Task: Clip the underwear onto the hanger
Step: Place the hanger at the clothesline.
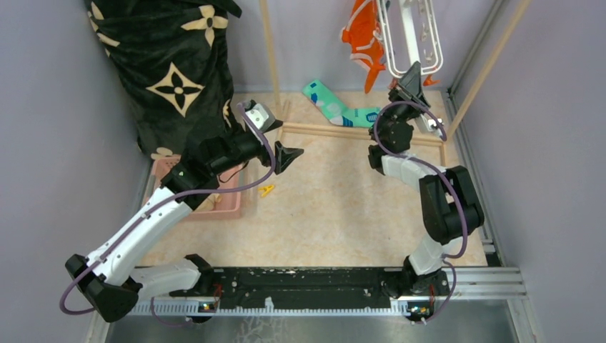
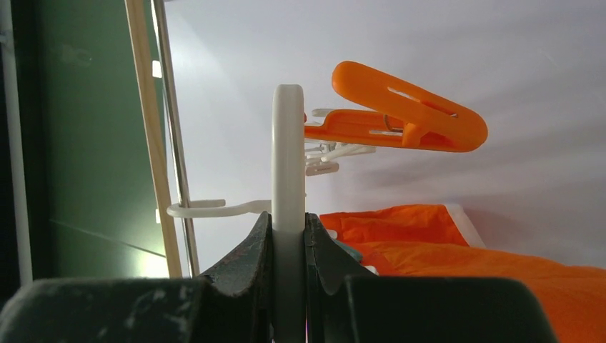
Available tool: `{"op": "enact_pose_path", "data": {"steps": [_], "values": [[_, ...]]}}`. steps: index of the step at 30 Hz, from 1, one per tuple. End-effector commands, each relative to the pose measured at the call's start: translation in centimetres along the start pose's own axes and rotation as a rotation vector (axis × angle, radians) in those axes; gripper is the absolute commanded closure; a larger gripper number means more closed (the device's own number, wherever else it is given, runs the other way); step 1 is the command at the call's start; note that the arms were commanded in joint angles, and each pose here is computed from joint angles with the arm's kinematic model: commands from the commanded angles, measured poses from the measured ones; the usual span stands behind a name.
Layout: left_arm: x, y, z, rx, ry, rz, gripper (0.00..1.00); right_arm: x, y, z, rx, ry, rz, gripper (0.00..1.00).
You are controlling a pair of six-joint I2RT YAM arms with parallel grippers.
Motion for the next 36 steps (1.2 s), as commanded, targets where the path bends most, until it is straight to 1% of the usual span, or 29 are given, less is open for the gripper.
{"op": "enact_pose_path", "data": {"steps": [1, 5, 7, 11, 12, 15, 20, 23, 30, 33, 36], "values": [[-0.1, 0.8, -0.1, -0.008, -0.014, -0.003, 0.00, -0.8, -0.7, 8.3, -0.202, -0.329, -0.006, 1.00], [0.1, 0.9, -0.1, -0.014, -0.016, 0.002, 0.00, -1.1, -0.4, 7.3, -0.184, -0.290, -0.008, 1.00], [0.1, 0.9, 0.0, -0.015, -0.020, 0.001, 0.00, -1.5, -0.2, 6.9, -0.172, -0.273, -0.010, 0.88], [0.3, 0.9, -0.1, -0.016, -0.019, 0.003, 0.00, -2.4, 0.8, 6.3, -0.157, -0.237, 0.011, 0.67], [0.4, 0.8, 0.0, -0.018, -0.017, 0.005, 0.00, -2.6, 1.0, 6.2, -0.156, -0.225, 0.023, 0.57], [0.5, 0.9, 0.0, -0.020, -0.019, 0.008, 0.00, -3.0, 1.9, 6.0, -0.158, -0.192, 0.065, 0.40], [0.8, 0.9, 0.0, -0.024, -0.022, 0.007, 0.00, -4.2, 3.7, 6.4, -0.174, -0.108, 0.134, 0.21], [1.2, 0.8, 0.0, -0.022, -0.021, 0.013, 0.00, -6.0, 4.7, 7.3, -0.189, -0.052, 0.140, 0.15], [1.7, 0.3, 0.0, -0.013, -0.023, 0.022, 0.00, -8.9, 7.9, 9.2, -0.272, 0.117, 0.223, 0.12], [2.0, 0.1, 0.3, -0.032, -0.003, 0.027, 0.00, -10.0, 9.6, 9.3, -0.291, 0.204, 0.286, 0.12], [2.2, -0.4, 1.1, -0.092, 0.059, 0.029, 0.00, -10.4, 11.1, 8.3, -0.249, 0.322, 0.387, 0.11]]}}
Point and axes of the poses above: each gripper's point midway between its finger pads, its own y axis back along the fingers, its own z axis along the line the jaws close on, x = y × z, the point moved 2 cm from there along y, back along the fingers, and after that the axes turned 1 degree about -y, right-handed, at the moved point
